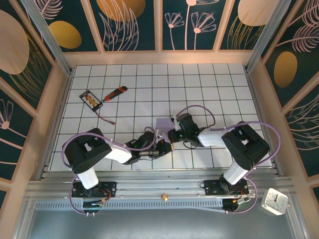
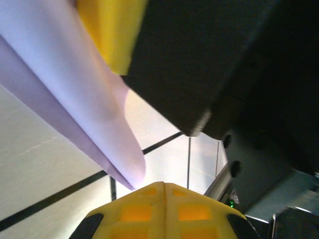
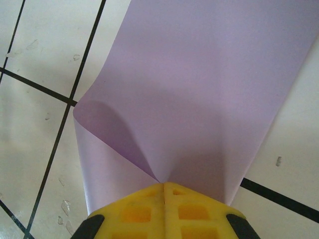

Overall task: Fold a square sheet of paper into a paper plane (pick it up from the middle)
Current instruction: Third fold the triangle at the center of the table.

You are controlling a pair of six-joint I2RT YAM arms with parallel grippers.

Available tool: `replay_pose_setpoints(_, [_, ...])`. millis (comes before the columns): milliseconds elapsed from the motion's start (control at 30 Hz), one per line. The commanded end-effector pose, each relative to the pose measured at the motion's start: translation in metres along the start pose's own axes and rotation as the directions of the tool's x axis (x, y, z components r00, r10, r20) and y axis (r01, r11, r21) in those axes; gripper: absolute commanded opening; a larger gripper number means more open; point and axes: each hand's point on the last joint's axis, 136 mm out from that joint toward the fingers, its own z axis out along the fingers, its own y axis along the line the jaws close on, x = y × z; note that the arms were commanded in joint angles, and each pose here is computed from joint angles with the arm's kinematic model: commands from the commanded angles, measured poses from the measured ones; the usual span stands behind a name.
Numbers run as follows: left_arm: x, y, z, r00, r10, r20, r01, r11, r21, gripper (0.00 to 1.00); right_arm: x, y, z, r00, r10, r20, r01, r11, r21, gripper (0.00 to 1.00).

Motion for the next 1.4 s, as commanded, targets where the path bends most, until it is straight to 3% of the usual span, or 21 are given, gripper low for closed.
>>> replay_pose_setpoints(0, [-0.006, -0.013, 0.005, 0.999, -0.044, 0.031, 0.042, 0.998, 0.048, 0.0, 0.06, -0.03, 0.007, 0.978, 0.076, -0.194, -0.059, 0.994, 0.094, 0.0])
replay_pose_setpoints(833, [-0.024, -0.004, 0.003, 0.989, -0.09, 0.12, 0.088, 0.996, 0.025, 0.0, 0.064, -0.031, 0.004, 0.978, 0.082, -0.191, -0.065, 0.993, 0.095, 0.0])
replay_pose_setpoints(1367, [-0.013, 0.026, 0.016, 0.995, -0.086, 0.052, 0.091, 0.99, -0.104, 0.0, 0.064, -0.033, 0.003, 0.979, 0.078, -0.187, -0.06, 0.993, 0.101, 0.0])
